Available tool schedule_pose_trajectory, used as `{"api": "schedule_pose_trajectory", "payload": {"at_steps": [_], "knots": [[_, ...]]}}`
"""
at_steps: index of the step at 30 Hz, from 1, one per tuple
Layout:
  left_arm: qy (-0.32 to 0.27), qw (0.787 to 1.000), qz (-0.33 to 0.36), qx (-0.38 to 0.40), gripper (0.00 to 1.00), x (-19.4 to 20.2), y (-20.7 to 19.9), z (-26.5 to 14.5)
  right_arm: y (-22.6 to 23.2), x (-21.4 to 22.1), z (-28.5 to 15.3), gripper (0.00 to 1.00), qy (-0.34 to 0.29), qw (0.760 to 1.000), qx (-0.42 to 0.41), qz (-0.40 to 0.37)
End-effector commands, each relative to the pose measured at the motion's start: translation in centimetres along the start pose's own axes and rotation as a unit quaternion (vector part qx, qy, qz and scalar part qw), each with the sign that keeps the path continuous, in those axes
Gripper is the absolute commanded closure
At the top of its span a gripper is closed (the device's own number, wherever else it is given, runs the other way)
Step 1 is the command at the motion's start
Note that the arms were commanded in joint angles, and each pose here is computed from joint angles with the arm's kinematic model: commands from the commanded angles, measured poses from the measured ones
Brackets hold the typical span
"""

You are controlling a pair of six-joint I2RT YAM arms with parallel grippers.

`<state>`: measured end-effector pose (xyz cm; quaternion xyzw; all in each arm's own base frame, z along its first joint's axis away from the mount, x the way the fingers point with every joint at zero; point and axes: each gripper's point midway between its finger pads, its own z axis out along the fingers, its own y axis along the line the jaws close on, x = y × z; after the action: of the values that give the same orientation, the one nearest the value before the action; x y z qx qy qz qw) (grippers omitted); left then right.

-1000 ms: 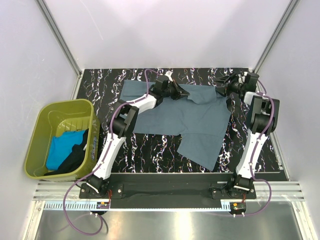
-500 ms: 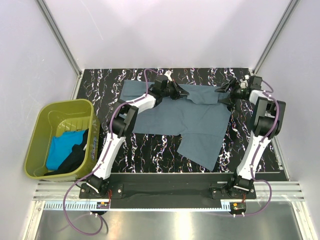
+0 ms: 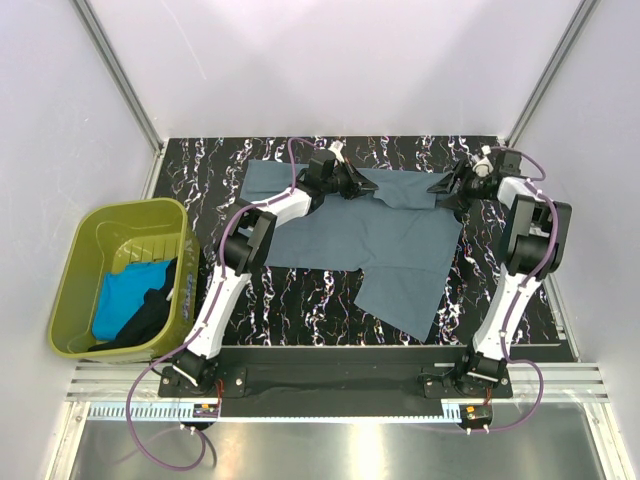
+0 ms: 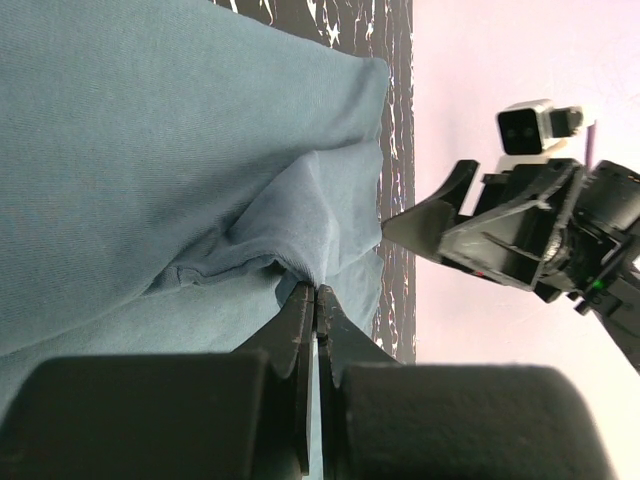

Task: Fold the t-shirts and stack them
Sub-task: Fold the tshirt

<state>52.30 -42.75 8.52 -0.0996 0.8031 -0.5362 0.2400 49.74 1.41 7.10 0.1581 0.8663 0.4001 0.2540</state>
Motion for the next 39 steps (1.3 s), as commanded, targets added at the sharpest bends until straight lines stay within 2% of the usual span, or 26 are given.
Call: {"api": "schedule_pose_trajectory", "payload": {"at_steps": [1, 9, 11, 12, 17, 18, 19, 20, 30, 39], "knots": [[-0.013, 0.999, 0.021, 0.043, 1.00, -1.3, -3.6, -0.8, 0.7, -0.4, 0.9, 0.26, 0.003, 0.999, -0.007, -0.031], [-0.013, 0.999, 0.020, 0.045, 1.00, -1.3, -3.8, -0.8, 1.5, 0.5, 2.8, 0.36, 0.021, 0.999, -0.019, -0.040], [-0.012, 0.999, 0.021, 0.043, 1.00, -1.2, -3.7, -0.9, 2.0, 0.6, 2.9, 0.42, 0.023, 0.999, -0.021, -0.038], [-0.014, 0.999, 0.022, 0.044, 1.00, -1.3, -4.0, -1.0, 2.4, 0.5, 2.6, 0.63, 0.020, 0.999, -0.023, -0.037], [-0.001, 0.999, 0.027, 0.038, 1.00, -0.5, -4.1, -1.9, 3.8, 0.4, 0.3, 0.83, -0.002, 1.000, -0.006, 0.000], [0.003, 0.999, 0.027, 0.035, 1.00, -0.3, -3.9, -2.1, 4.3, 0.3, -0.4, 0.87, -0.005, 1.000, -0.009, 0.023], [0.010, 0.999, 0.027, 0.035, 1.00, 0.0, -4.0, -2.2, 4.4, 0.5, -0.7, 0.95, -0.001, 0.999, -0.013, 0.043], [0.014, 0.999, 0.027, 0.030, 1.00, 0.2, -3.7, -2.3, 4.3, 0.6, -1.0, 0.97, 0.004, 0.998, -0.016, 0.064], [0.048, 0.999, 0.023, 0.003, 1.00, 2.1, -3.2, -4.0, 4.8, 1.9, -2.2, 1.00, 0.050, 0.977, -0.046, 0.203], [0.082, 0.996, 0.017, -0.015, 1.00, 3.9, -2.6, -4.6, 4.3, 4.8, -3.1, 1.00, 0.077, 0.963, -0.012, 0.257]]}}
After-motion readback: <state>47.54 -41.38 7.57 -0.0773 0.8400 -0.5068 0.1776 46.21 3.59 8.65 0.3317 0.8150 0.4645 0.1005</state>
